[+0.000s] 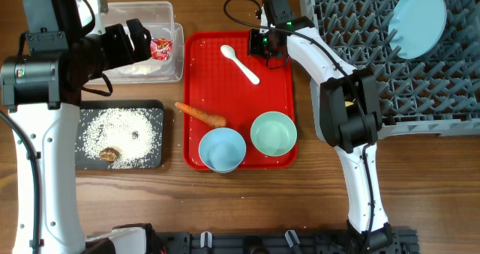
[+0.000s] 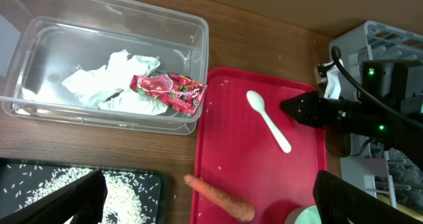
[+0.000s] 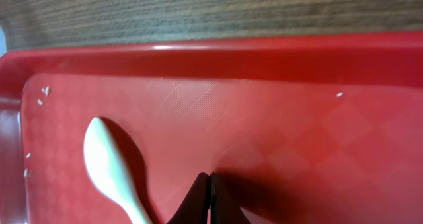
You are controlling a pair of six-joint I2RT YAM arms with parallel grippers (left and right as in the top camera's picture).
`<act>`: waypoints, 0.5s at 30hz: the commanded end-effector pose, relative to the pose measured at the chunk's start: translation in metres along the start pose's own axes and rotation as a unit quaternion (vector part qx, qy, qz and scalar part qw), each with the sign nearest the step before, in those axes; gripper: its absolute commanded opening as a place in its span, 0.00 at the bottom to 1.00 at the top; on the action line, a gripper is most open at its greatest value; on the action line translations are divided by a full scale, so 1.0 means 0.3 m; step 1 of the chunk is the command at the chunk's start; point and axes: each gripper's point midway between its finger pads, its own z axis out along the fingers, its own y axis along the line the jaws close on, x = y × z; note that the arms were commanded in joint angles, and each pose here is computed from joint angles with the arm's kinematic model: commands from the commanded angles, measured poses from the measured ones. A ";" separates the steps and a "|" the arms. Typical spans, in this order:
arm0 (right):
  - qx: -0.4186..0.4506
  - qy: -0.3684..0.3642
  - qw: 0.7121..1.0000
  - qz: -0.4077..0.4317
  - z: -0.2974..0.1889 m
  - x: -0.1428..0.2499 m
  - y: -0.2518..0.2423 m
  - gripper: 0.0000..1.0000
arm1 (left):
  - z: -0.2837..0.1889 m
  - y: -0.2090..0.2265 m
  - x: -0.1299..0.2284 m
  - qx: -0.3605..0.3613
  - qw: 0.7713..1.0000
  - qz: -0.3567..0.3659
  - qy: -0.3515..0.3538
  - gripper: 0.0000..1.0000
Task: Sort waste into correct bins and load items into the dishwasher rack
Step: 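Lower the right gripper and grasp the white spoon by its handle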
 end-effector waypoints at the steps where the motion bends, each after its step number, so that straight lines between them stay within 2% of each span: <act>1: 0.002 0.050 0.999 0.021 0.088 0.102 -0.045 0.04 | -0.001 0.004 -0.015 -0.002 1.000 -0.004 -0.005 1.00; 3: -0.006 0.049 0.999 0.012 0.080 0.097 -0.031 0.04 | -0.001 0.004 -0.015 -0.002 1.000 -0.004 -0.005 1.00; 4: -0.024 0.047 0.999 -0.011 0.072 0.088 -0.008 0.07 | -0.001 0.004 -0.015 -0.002 1.000 -0.004 -0.005 1.00; 7: -0.050 0.027 0.996 -0.068 0.033 0.048 0.049 0.28 | -0.001 0.004 -0.015 -0.002 1.000 -0.004 -0.005 1.00; 9: -0.048 0.015 0.993 -0.105 0.010 0.030 0.071 0.47 | -0.001 0.004 -0.015 -0.002 1.000 -0.004 -0.005 1.00; 10: -0.041 0.010 0.990 -0.138 0.008 0.031 0.088 0.60 | -0.001 0.004 -0.015 -0.002 1.000 -0.004 -0.005 1.00; 15: -0.015 0.008 0.978 -0.210 0.039 0.069 0.147 0.68 | -0.001 0.004 -0.015 -0.002 1.000 -0.004 -0.005 1.00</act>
